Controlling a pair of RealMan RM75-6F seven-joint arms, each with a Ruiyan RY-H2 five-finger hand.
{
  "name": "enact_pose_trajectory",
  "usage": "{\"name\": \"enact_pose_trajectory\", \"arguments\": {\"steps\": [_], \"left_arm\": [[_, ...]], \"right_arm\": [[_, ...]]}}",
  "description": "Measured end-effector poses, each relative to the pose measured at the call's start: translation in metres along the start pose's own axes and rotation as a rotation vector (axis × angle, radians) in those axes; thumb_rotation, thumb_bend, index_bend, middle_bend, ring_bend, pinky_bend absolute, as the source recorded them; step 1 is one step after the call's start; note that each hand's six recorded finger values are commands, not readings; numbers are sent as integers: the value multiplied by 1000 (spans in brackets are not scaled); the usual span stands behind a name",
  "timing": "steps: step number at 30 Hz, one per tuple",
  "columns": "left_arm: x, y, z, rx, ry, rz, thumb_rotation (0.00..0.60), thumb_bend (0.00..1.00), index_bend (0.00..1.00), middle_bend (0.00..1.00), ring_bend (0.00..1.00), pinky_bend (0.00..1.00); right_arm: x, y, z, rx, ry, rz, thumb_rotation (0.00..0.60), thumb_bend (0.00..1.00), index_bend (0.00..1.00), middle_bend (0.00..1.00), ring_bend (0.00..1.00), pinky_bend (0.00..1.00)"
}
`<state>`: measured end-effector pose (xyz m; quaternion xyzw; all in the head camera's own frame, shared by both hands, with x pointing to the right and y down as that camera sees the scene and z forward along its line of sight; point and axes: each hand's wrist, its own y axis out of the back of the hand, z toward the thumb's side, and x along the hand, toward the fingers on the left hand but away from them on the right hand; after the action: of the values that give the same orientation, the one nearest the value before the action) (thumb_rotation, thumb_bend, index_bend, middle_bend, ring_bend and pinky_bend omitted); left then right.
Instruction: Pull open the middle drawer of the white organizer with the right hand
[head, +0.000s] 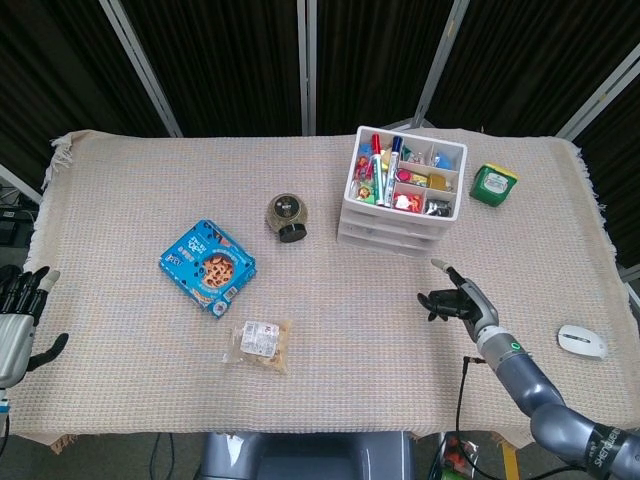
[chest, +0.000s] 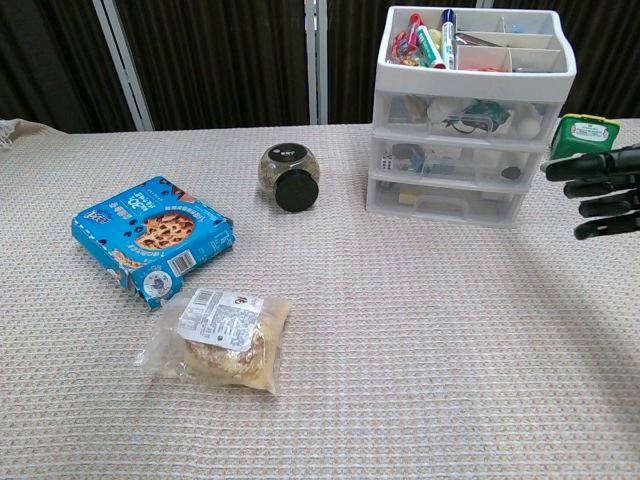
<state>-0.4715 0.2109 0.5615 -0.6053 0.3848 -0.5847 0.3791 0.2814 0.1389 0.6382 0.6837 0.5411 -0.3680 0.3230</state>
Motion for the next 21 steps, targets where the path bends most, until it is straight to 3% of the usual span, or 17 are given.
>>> {"name": "enact_pose_trajectory", "arguments": {"steps": [17,21], "left_arm": [[3,0,0,1,1,-9,600,318,0,0,0,0],[3,0,0,0,1,-11,600,318,0,0,0,0]], "right_arm": [[-38,-55,5,-183,-39,86,600,293,163,837,856,596],[-44,-62,8,-267,-48,101,600,294,165,837,856,596]]}}
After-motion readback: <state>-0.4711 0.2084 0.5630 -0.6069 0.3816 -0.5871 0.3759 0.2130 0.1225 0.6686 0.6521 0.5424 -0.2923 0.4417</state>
